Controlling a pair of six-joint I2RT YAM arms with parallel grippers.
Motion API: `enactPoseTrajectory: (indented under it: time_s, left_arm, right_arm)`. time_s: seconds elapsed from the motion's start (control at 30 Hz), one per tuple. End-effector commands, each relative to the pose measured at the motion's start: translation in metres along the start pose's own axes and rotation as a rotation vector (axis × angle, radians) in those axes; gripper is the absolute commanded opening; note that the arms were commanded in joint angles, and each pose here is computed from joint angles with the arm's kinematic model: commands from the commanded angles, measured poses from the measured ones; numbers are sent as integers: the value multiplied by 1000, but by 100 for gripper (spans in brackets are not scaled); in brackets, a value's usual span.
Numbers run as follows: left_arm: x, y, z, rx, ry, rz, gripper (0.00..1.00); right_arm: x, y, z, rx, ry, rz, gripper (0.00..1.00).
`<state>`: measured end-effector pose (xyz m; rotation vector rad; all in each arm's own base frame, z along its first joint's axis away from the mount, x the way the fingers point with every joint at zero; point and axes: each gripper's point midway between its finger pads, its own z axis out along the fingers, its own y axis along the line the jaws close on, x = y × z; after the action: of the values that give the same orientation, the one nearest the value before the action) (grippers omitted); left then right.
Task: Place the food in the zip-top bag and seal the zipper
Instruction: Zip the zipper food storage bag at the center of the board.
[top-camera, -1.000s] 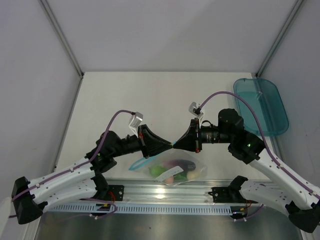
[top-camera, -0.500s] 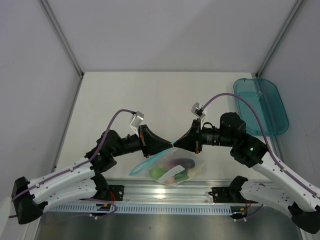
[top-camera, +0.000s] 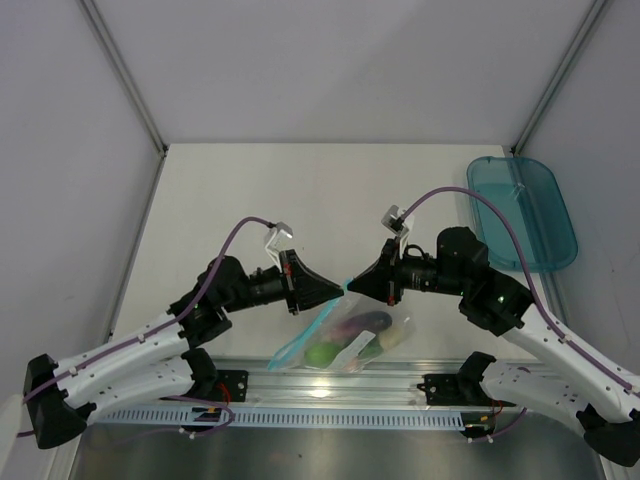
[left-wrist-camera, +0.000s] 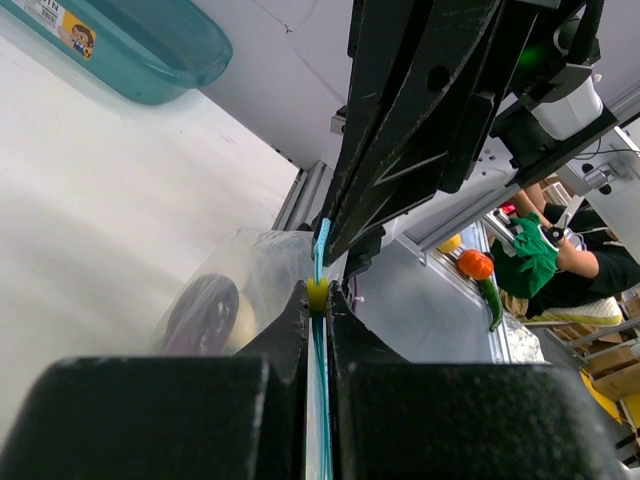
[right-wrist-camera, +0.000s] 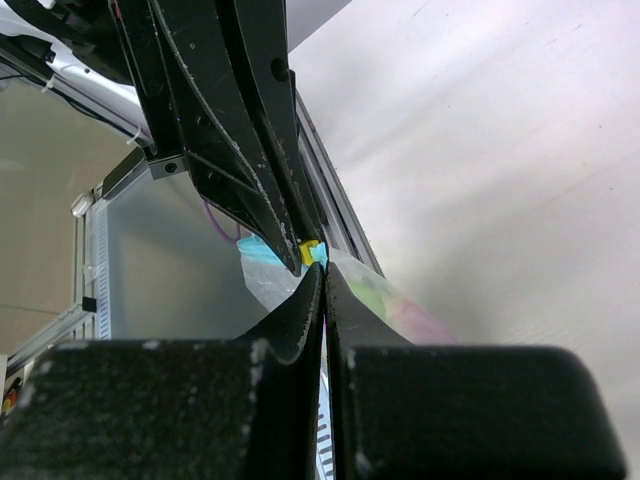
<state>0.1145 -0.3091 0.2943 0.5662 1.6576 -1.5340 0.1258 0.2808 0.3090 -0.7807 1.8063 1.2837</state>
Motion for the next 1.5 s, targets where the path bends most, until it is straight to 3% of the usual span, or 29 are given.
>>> enactPoseTrajectory:
  time_s: [0.0, 0.3, 0.47, 0.5, 0.53, 0.63, 0.73, 1.07, 1.17, 1.47]
  left_arm:
    - [13, -2, -9, -4, 64, -8, 1]
    - [15, -4, -23, -21, 64, -8, 1]
    - [14, -6, -24, -18, 73, 5, 1]
    - [13, -7, -24, -15, 72, 9, 1]
    - [11, -9, -23, -6, 68, 11, 0]
    - [9, -12, -23, 3, 63, 15, 0]
    - [9, -12, -23, 7, 61, 15, 1]
    - [5, -18, -23, 31, 47, 20, 1]
    - [5, -18, -23, 32, 48, 20, 1]
    - [4, -20, -23, 41, 45, 19, 1]
  right_arm:
    - [-29, 2, -4, 19, -115, -67, 0]
    - [-24, 2, -5, 12, -104, -63, 0]
    - [-22, 23, -10, -110, -58, -107, 0]
    - [-17, 21, -11, -103, -20, -98, 6]
    - [-24, 21, -11, -102, -9, -107, 22]
    - [-13, 29, -12, -191, 117, -93, 47]
    - [-6, 32, -9, -229, 166, -67, 51]
    - [4, 29, 0, -251, 197, -29, 53]
    - [6, 29, 4, -257, 200, -25, 47]
    - [10, 28, 16, -268, 198, -19, 41]
